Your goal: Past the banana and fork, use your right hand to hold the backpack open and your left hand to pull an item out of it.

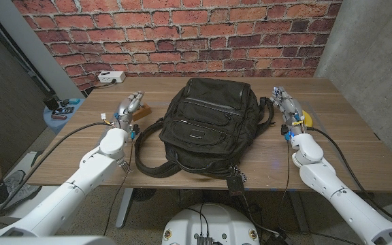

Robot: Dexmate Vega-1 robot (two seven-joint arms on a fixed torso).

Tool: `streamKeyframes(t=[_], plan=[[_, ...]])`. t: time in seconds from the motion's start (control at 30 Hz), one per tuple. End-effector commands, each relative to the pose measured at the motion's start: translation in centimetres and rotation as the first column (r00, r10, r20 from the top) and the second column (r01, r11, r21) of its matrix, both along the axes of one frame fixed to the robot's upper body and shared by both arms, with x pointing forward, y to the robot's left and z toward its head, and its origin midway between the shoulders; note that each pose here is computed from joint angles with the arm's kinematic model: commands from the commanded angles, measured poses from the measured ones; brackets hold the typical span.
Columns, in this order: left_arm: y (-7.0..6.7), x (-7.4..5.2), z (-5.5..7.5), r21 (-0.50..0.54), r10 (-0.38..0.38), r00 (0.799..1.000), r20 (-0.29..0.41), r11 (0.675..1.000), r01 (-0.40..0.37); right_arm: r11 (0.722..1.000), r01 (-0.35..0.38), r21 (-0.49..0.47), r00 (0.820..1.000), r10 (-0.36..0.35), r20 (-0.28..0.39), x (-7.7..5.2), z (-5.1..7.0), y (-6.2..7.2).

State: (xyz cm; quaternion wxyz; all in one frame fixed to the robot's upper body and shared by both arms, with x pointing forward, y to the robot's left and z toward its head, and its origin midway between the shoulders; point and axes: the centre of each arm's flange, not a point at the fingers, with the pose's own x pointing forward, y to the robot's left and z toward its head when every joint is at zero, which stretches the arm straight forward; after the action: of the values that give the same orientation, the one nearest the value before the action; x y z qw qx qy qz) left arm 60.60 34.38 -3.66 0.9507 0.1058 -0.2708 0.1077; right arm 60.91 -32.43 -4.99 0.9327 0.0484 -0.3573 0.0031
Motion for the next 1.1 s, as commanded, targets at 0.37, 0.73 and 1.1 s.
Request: streamKeyframes(t=[0.37, 0.73, 1.1], plan=[[-0.6, 0.8, 0.3, -0.026, -0.185, 0.982, 0.026, 0.982, 0.185, 1.0, -0.025, 0.018, 0.999, 0.026, -0.028, 0.9, -0.1, 0.2], [-0.2, 1.6, 0.1, -0.044, -0.281, 0.96, 0.017, 0.959, 0.282, 0.999, -0.033, 0.044, 0.998, 0.035, -0.048, 1.6, -0.7, 0.6], [-0.8, 2.7, -0.8, -0.081, -0.31, 0.949, 0.063, 0.946, 0.314, 0.997, -0.03, 0.077, 0.999, 0.032, -0.031, 2.0, -1.0, -0.4]])
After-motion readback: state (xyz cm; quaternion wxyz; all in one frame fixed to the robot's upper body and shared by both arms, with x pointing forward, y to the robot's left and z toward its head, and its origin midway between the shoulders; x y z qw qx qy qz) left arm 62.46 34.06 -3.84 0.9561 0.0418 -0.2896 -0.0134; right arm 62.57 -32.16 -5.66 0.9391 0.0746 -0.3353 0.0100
